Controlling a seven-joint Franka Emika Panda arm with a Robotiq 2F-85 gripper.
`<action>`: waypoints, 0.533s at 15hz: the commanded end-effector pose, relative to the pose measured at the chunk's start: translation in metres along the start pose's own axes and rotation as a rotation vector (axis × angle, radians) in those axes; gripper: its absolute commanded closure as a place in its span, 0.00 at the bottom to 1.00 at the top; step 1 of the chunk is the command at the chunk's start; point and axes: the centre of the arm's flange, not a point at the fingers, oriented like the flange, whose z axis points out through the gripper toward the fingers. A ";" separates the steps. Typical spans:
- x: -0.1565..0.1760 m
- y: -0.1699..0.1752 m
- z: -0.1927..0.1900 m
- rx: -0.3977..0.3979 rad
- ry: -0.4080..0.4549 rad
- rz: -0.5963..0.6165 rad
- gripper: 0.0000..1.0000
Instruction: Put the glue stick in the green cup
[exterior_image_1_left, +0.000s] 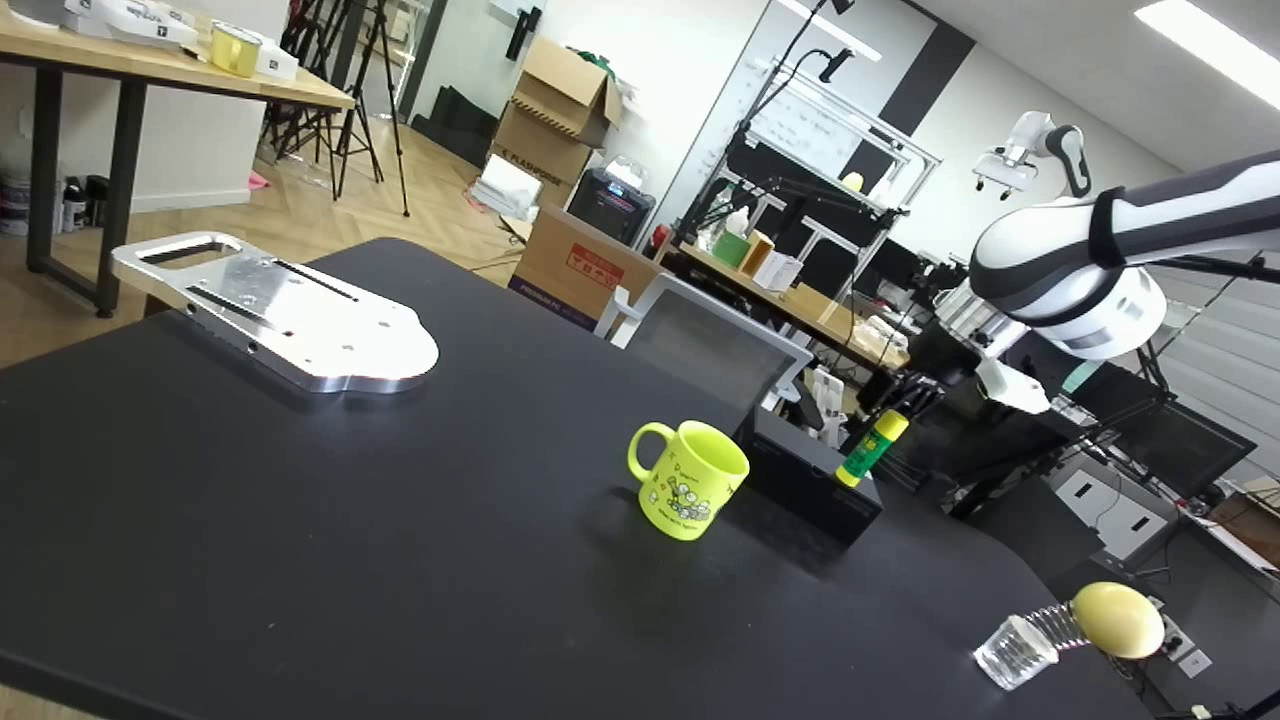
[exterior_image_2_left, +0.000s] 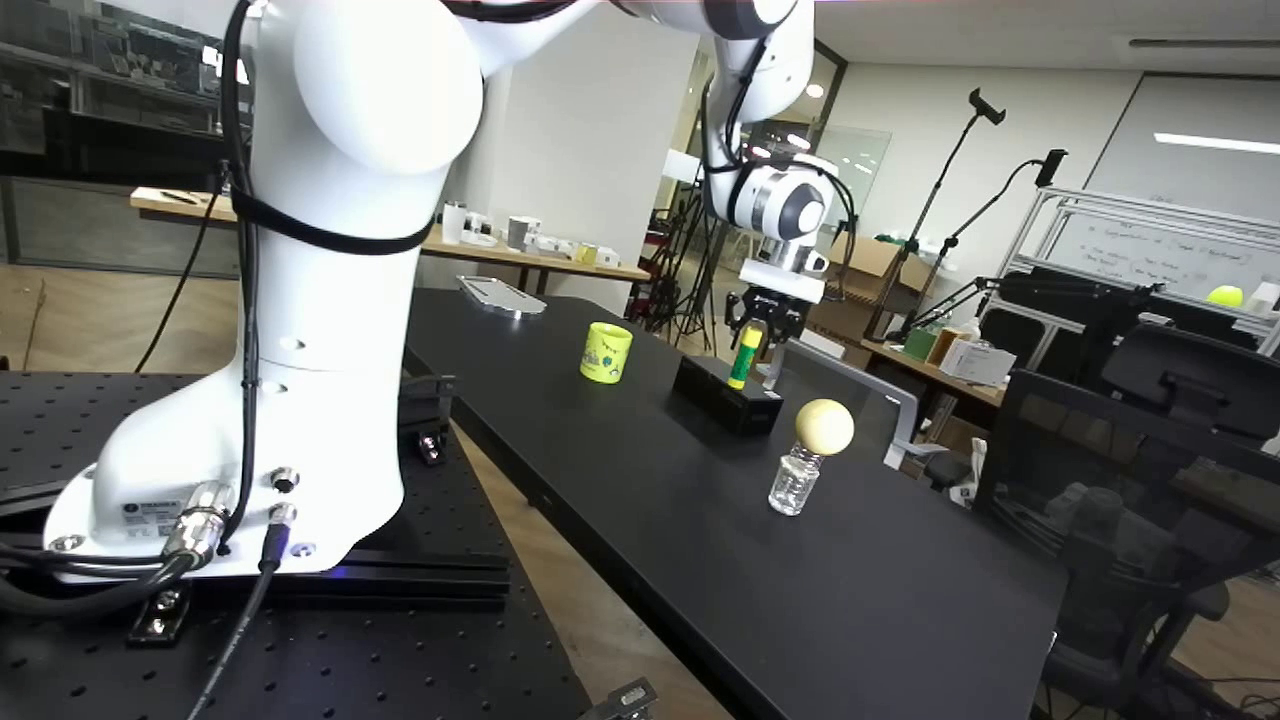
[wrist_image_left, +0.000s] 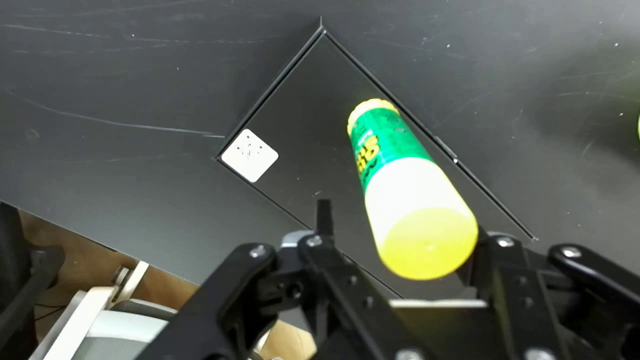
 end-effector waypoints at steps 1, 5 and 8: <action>0.007 0.004 0.002 0.014 -0.054 0.014 0.10; 0.002 0.006 0.006 0.023 -0.119 0.020 0.00; -0.002 0.010 0.006 0.018 -0.111 0.029 0.25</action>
